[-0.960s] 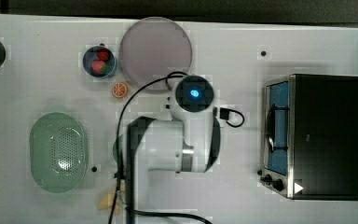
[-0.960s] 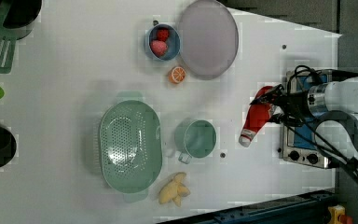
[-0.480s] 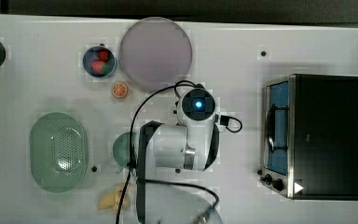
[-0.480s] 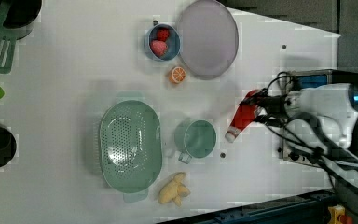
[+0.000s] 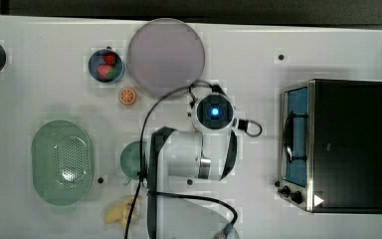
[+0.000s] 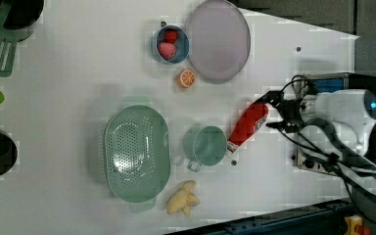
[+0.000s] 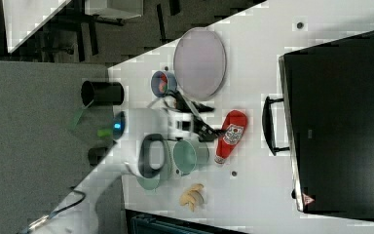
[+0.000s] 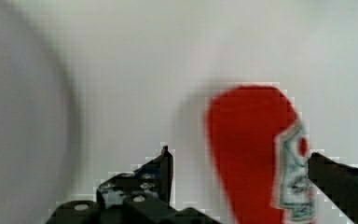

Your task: Pick Ketchup from oven and place it on table.

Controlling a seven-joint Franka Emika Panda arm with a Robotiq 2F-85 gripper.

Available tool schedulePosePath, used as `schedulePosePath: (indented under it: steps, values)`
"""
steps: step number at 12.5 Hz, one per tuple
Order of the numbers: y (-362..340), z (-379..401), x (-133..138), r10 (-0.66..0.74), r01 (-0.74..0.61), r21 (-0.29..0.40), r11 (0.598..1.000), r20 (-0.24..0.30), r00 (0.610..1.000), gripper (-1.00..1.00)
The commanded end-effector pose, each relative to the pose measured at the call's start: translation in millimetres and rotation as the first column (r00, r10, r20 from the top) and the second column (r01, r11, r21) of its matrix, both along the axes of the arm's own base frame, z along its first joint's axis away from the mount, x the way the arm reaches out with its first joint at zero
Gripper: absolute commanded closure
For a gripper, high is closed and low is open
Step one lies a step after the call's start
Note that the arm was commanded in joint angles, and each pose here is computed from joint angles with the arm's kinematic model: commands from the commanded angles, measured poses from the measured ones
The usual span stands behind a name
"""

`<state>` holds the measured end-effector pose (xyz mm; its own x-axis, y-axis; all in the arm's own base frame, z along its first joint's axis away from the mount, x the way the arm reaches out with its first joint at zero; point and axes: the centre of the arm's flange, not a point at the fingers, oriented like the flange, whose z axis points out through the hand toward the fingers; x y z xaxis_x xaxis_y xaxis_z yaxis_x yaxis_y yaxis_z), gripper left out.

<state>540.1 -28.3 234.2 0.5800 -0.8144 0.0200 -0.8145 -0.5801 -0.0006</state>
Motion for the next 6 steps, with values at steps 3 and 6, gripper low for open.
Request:
schedulePosePath:
  steps: [3, 6]
  values:
    - [1.4, 174.3, 32.0, 0.033, -0.035, 0.028, 0.999, 0.095, 0.995, -1.00]
    - [2.8, 241.2, 39.1, 0.028, -0.033, 0.037, 0.999, 0.120, 0.992, -1.00]
